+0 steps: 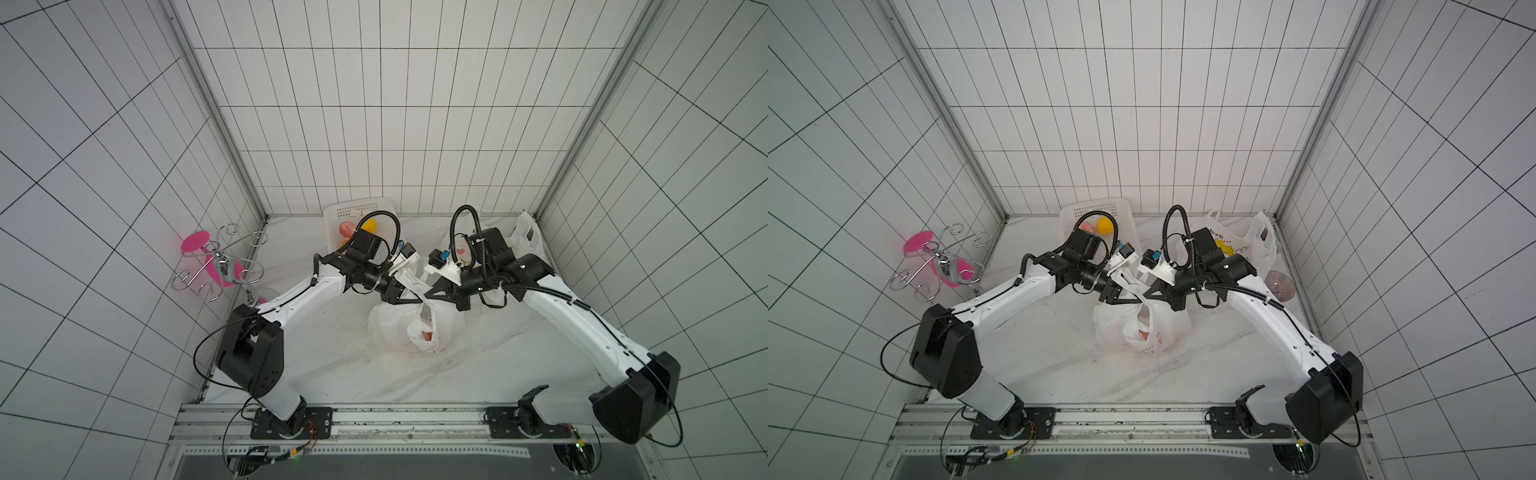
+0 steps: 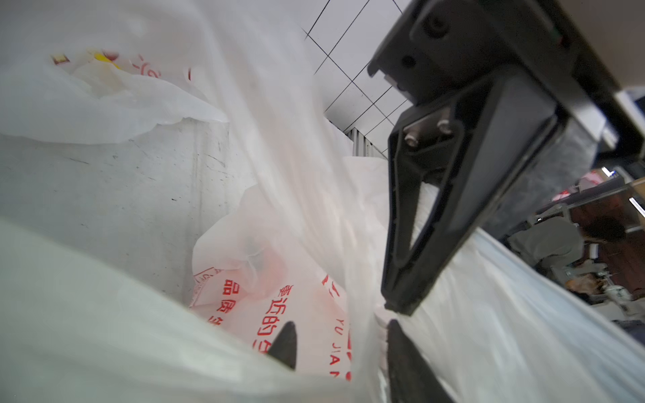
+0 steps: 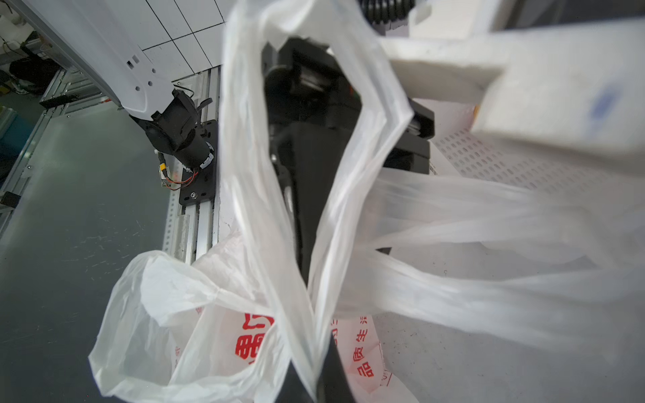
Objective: Place the peach into a plastic bag & tie a knot
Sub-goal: Cross the plastic bag at the center of the board.
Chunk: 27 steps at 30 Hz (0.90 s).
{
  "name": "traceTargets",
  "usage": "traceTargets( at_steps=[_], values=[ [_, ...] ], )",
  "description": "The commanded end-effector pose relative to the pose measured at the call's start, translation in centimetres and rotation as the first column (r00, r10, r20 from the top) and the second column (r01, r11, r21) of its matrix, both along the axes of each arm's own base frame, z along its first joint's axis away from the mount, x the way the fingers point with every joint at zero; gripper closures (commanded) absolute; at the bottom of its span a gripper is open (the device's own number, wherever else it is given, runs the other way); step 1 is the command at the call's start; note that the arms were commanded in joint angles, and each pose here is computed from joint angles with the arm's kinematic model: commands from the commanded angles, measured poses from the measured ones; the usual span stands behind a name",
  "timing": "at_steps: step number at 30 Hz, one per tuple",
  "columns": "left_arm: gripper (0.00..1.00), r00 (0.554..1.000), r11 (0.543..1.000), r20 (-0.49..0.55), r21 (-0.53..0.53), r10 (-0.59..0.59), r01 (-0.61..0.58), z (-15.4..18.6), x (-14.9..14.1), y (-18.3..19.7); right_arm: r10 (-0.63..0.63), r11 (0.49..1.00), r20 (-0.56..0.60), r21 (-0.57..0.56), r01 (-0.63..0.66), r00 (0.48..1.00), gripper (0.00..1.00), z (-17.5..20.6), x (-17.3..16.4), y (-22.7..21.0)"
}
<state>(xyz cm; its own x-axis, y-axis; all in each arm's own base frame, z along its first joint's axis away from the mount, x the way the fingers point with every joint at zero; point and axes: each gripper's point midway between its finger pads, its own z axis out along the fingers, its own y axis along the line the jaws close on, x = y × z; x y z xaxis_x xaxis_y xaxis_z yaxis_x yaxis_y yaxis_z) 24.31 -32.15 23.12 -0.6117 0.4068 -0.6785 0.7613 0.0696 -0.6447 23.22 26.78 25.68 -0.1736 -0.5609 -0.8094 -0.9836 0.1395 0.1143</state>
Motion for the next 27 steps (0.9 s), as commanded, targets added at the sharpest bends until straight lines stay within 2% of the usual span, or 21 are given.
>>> traceTargets(
  at_steps=[1,3,8,12,16,22,27],
  values=[
    [0.41,0.996,0.999,0.084,-0.038,-0.004,0.007,0.8,-0.2,0.8,0.013,0.998,0.069,0.067,-0.017,0.998,1.00,4.2,0.8,1.0],
    [0.39,0.995,0.998,0.099,-0.057,0.004,0.002,1.1,-0.2,1.0,0.017,0.996,0.048,0.083,-0.021,0.999,1.00,4.4,0.7,1.2],
    [0.26,0.988,0.994,0.147,-0.105,0.041,-0.026,1.9,0.3,1.4,0.001,0.989,0.020,0.145,-0.004,1.000,1.00,5.5,0.9,1.3],
    [0.22,0.982,0.983,0.178,-0.181,0.064,-0.031,3.4,0.5,1.3,0.023,0.979,-0.006,0.200,-0.021,1.000,1.00,6.3,0.6,1.7],
    [0.16,0.982,0.979,0.180,-0.204,0.052,-0.014,4.2,0.4,0.7,0.031,0.978,-0.018,0.207,-0.027,0.999,1.00,6.3,0.5,2.0],
    [0.15,0.979,0.977,0.196,-0.214,0.050,-0.007,5.0,0.4,0.4,0.030,0.984,-0.019,0.174,-0.027,0.999,1.00,5.8,0.3,2.0],
    [0.20,0.982,0.975,0.182,-0.223,0.051,-0.009,5.1,0.6,0.3,0.025,0.987,-0.028,0.161,-0.020,0.999,1.00,5.4,0.4,2.0]
  ],
)
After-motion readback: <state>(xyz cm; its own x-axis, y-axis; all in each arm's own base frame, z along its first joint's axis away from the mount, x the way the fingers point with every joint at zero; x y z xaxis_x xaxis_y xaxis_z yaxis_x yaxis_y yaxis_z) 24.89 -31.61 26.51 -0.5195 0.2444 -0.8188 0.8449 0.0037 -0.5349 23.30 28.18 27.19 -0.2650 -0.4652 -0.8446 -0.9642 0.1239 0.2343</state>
